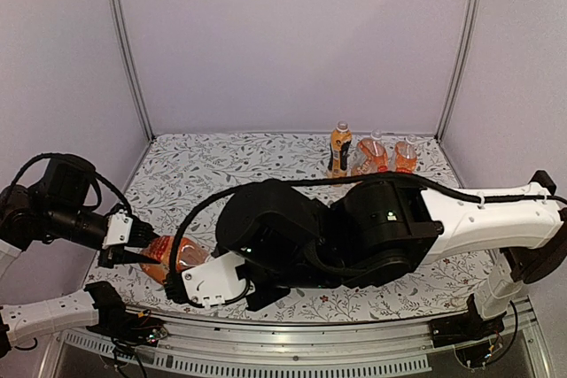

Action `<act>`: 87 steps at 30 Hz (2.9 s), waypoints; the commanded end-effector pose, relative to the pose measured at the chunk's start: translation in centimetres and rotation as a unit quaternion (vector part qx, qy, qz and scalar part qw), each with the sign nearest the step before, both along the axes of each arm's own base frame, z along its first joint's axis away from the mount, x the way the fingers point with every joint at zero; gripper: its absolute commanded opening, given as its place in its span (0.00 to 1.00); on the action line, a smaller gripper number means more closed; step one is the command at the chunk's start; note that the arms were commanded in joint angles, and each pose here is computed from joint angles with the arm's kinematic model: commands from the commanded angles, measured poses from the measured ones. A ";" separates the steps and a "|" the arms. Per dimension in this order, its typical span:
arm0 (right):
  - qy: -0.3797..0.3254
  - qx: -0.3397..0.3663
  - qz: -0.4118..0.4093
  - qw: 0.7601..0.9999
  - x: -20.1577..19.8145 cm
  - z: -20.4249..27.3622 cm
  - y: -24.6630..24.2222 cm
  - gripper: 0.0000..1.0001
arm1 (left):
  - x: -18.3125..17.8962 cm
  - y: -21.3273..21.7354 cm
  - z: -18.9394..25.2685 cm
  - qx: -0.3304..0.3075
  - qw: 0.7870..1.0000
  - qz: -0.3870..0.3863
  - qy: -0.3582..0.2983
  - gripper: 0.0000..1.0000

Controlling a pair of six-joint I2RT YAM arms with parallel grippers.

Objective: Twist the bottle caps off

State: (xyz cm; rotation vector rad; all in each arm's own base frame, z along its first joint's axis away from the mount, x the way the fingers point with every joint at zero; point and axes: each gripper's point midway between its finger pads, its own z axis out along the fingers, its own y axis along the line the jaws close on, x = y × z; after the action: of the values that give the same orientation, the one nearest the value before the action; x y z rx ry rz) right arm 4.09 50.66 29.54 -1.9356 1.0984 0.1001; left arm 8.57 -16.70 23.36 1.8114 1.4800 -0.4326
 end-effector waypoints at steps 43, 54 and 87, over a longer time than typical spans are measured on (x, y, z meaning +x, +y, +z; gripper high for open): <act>0.567 0.243 -0.341 0.709 10.4 3.9 -0.3 0.52 | 9.0 0.1 3.0 -0.045 0.971 0.175 -0.159 0.05; 0.556 0.222 -0.369 0.711 11.1 2.2 -0.2 0.25 | 9.0 0.1 3.1 -0.046 0.971 0.172 -0.161 0.05; -0.216 -0.021 -0.005 0.976 2.7 0.4 0.7 0.00 | -2.1 0.6 -2.6 0.029 0.998 -0.043 0.031 0.00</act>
State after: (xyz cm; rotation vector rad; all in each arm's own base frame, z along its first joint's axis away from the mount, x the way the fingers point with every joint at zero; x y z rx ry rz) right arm 4.02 50.69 28.13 -1.9647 0.8844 -0.1591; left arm 8.64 -16.63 21.90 1.8580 1.4527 -0.4075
